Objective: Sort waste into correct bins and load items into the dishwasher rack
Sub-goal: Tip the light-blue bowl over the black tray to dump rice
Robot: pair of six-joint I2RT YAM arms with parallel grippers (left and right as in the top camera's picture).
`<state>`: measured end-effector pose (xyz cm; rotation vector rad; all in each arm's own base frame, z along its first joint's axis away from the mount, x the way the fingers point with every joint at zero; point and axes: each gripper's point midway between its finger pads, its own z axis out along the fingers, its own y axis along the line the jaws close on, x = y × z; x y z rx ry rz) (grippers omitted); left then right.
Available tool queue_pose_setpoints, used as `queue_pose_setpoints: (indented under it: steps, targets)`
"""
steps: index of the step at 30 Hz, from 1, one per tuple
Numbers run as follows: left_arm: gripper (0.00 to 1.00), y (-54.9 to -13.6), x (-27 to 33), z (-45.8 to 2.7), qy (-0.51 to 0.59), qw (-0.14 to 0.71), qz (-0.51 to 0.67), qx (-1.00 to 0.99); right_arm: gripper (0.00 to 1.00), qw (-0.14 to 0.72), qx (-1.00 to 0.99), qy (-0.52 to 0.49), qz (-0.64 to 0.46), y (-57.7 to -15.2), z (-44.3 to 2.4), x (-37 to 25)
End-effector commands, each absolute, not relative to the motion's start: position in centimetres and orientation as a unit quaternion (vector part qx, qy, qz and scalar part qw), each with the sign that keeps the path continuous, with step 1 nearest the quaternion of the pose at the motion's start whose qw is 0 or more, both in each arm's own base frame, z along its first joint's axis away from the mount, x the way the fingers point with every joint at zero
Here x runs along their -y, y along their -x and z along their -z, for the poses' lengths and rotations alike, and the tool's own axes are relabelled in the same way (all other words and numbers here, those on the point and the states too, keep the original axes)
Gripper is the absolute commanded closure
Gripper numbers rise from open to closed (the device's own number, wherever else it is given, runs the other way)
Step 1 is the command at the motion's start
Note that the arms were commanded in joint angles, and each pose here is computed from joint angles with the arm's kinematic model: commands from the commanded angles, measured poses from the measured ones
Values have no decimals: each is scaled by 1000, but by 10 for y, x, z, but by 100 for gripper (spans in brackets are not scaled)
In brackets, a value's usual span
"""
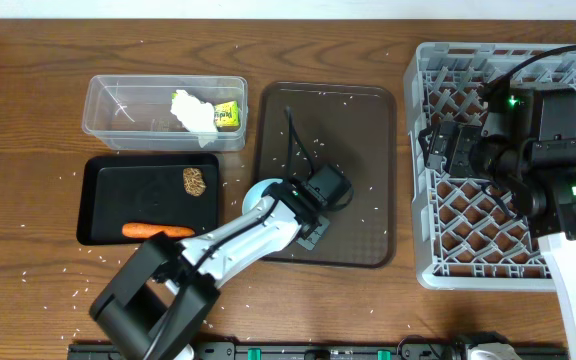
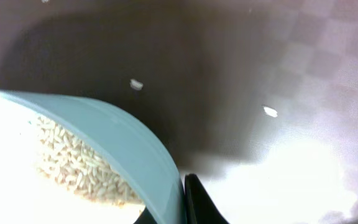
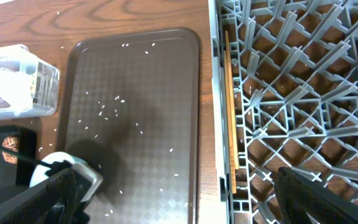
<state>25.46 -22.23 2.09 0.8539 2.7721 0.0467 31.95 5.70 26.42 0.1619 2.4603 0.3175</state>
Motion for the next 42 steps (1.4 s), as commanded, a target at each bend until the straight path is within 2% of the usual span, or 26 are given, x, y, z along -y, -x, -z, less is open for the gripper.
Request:
queue_pose_setpoints:
  steps: [1, 7, 12, 21, 28, 33, 37, 42]
  targets:
    - [94, -269, 234, -63, -259, 170, 14, -951, 5, 322, -937, -73, -118, -320, -265, -53]
    - [94, -279, 210, -109, -139, 205, 61, -967, 5, 316, -939, -73, -117, -318, -263, -53]
    - [94, -293, 171, -138, -54, 197, 143, -968, 5, 315, -939, -74, -116, -317, -262, -53]
    - [94, -314, 98, -159, 88, 164, 335, -924, 5, 311, -940, -74, -116, -315, -261, -53]
    - [94, -314, 62, -181, 98, 206, 468, -853, 5, 310, -941, -74, -115, -315, -261, -53]
    - [94, -310, 30, -165, 142, 236, 502, -820, 5, 307, -942, -74, -115, -314, -260, -53]
    - [94, -306, 19, -170, 118, 285, 570, -762, 5, 305, -943, -74, -114, -313, -259, -53]
    - [93, -301, 4, -162, 116, 311, 590, -736, 5, 305, -943, -74, -114, -313, -259, -53]
